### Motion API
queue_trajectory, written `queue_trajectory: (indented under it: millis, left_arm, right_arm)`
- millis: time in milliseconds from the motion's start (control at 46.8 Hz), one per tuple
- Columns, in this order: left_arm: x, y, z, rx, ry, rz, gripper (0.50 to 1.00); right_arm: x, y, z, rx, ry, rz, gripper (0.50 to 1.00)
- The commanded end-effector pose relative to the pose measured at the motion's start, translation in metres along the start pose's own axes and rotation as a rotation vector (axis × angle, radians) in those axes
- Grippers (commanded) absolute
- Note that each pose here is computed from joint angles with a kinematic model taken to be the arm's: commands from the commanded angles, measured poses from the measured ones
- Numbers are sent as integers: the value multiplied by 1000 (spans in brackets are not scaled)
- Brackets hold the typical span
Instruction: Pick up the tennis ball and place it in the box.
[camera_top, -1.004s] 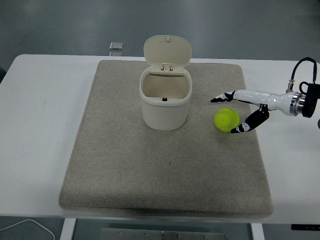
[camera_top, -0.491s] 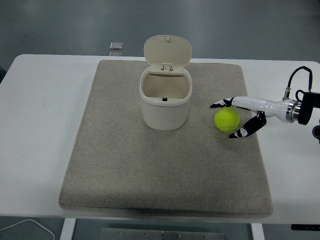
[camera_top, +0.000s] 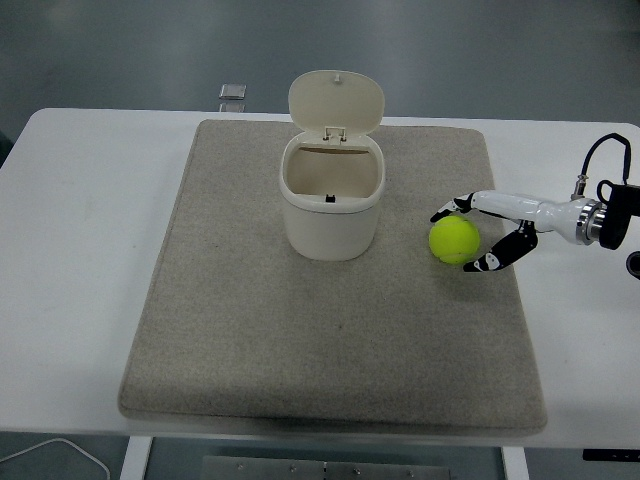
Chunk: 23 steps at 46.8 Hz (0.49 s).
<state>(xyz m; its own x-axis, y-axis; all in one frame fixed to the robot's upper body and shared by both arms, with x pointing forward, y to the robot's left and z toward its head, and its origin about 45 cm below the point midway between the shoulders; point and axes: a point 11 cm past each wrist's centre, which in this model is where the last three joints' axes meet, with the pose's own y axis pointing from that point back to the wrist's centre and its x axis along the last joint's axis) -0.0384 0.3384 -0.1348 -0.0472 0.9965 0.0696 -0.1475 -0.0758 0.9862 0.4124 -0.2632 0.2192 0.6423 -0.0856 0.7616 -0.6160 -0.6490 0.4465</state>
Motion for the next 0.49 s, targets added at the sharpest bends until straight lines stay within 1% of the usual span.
queue_trajectory:
  millis: [0, 85, 128, 427, 470]
  left_arm:
    - [0, 0, 0, 0, 0, 1, 992]
    - [0, 0, 0, 0, 0, -1, 992]
    - [0, 0, 0, 0, 0, -1, 992]
    - [0, 0, 0, 1, 0, -1, 992]
    - [0, 0, 0, 1, 0, -1, 992]
  right_arm:
    - [1, -1, -2, 5, -1, 3, 795]
    - [-2, -9, -10, 29, -6, -3, 797]
    - [-4, -11, -12, 35, -9, -7, 795]
    - [-4, -12, -14, 39, -8, -14, 797]
    - [-4, -12, -14, 39, -6, -15, 789]
